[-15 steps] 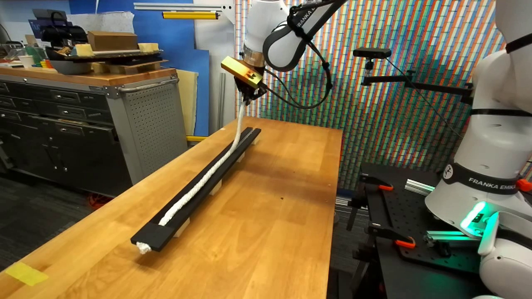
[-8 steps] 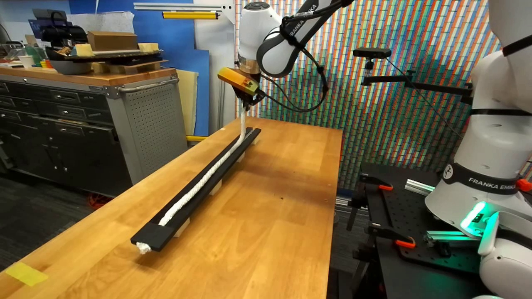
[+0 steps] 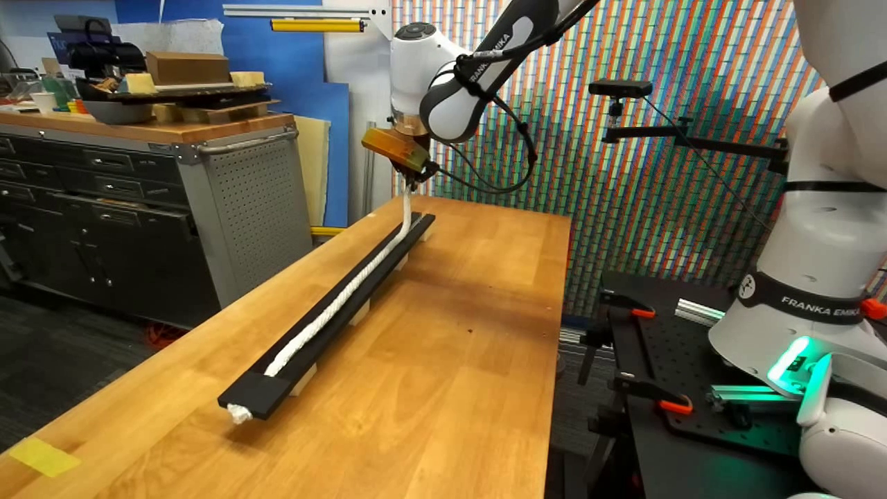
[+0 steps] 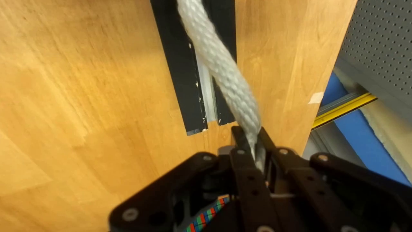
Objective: Lay the white object along the black object and press down on it
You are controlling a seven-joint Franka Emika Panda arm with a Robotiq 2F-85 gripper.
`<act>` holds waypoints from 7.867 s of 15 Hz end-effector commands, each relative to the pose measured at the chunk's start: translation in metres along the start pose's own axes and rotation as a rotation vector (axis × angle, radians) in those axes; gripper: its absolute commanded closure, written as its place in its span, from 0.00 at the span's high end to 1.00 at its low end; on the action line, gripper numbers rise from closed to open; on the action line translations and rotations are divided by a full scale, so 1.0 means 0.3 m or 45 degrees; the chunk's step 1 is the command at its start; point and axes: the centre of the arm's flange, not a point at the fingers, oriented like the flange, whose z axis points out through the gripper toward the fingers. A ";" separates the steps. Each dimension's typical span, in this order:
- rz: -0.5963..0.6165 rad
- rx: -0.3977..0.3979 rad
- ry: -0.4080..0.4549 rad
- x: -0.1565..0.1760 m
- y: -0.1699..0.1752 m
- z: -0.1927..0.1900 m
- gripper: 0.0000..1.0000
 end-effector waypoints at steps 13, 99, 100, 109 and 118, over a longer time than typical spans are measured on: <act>-0.010 -0.144 0.153 0.017 -0.071 0.205 0.03; -1.357 0.059 -0.882 -0.496 0.476 -0.613 1.00; -1.357 0.059 -0.882 -0.496 0.476 -0.612 1.00; -1.582 0.010 -0.881 -0.528 0.336 -0.744 1.00; -1.920 -0.141 -0.776 -0.739 0.087 -0.985 1.00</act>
